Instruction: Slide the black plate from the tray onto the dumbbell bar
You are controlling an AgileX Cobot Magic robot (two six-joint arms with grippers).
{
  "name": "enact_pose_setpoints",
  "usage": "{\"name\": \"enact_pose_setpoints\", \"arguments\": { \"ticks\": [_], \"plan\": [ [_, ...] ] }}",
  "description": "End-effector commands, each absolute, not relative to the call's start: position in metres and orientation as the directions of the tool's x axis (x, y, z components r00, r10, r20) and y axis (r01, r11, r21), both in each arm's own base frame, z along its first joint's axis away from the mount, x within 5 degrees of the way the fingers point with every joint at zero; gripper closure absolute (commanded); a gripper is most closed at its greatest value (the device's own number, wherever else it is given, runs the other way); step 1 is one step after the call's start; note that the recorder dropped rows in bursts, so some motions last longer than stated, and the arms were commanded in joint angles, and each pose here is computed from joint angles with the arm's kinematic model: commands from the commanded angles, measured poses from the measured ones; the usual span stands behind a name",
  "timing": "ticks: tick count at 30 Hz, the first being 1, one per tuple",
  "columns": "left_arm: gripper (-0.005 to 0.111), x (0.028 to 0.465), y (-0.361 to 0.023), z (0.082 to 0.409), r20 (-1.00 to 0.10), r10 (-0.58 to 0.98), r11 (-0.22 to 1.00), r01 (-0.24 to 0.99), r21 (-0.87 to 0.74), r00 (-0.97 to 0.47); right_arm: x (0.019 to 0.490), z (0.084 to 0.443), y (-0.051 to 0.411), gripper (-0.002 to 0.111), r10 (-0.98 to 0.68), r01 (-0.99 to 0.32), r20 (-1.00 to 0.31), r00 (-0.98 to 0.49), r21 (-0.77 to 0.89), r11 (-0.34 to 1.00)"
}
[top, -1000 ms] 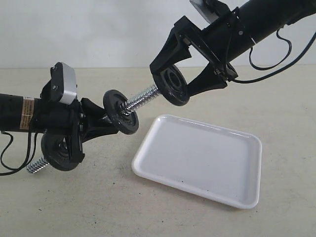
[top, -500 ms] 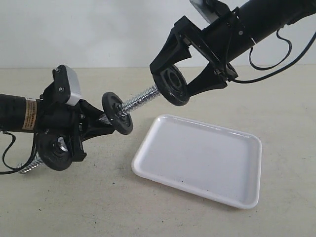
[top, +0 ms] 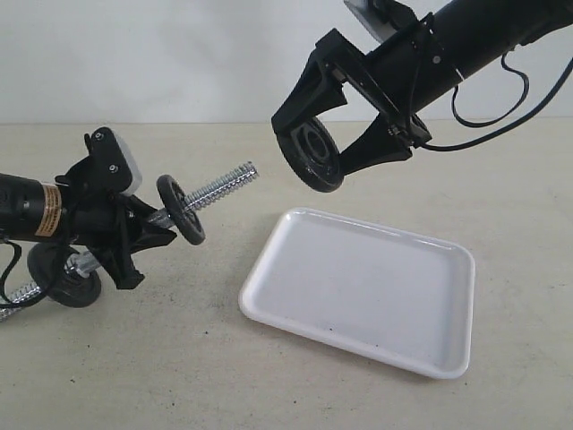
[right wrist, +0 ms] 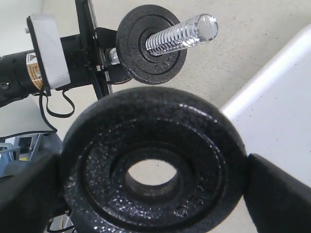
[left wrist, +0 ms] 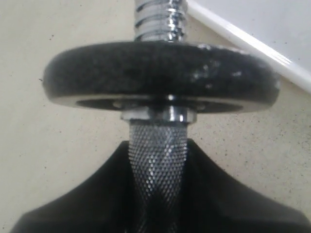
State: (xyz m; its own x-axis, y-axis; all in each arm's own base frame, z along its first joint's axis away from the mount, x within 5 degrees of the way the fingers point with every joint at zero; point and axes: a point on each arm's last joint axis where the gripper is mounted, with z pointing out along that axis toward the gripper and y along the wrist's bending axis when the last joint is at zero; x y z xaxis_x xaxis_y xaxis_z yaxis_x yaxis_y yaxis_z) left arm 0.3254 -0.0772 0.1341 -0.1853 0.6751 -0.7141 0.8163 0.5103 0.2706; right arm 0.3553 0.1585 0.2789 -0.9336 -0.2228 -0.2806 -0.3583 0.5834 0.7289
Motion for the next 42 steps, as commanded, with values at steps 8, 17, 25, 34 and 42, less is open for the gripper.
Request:
{"name": "enact_pose_setpoints", "arguments": {
  "ticks": [8, 17, 25, 34, 42],
  "plan": [
    [0.102, 0.306, -0.123, 0.187, -0.97, 0.236, 0.306, 0.942, 0.136, 0.064, 0.352, 0.296, 0.161, 0.107, -0.205, -0.38, -0.321, -0.925, 0.752, 0.539],
    [0.102, 0.31, -0.143, 0.177, -0.942, 0.333, 0.423, 0.899, 0.117, -0.034, 0.352, 0.296, 0.161, 0.107, -0.214, -0.395, -0.333, -0.919, 0.746, 0.536],
    [0.102, 0.306, -0.154, 0.183, -0.957, 0.29, 0.392, 0.909, 0.145, 0.028, 0.351, 0.295, 0.16, 0.107, -0.221, -0.403, -0.338, -0.915, 0.74, 0.538],
    [0.102, 0.303, -0.159, 0.188, -0.966, 0.249, 0.362, 0.918, 0.162, 0.073, 0.352, 0.29, 0.157, 0.107, -0.265, -0.436, -0.347, -0.9, 0.695, 0.572],
    [0.102, 0.295, -0.163, 0.193, -0.964, 0.201, 0.266, 0.938, 0.222, 0.171, 0.355, 0.282, 0.157, 0.107, -0.276, -0.436, -0.338, -0.9, 0.692, 0.576]
  ]
}}
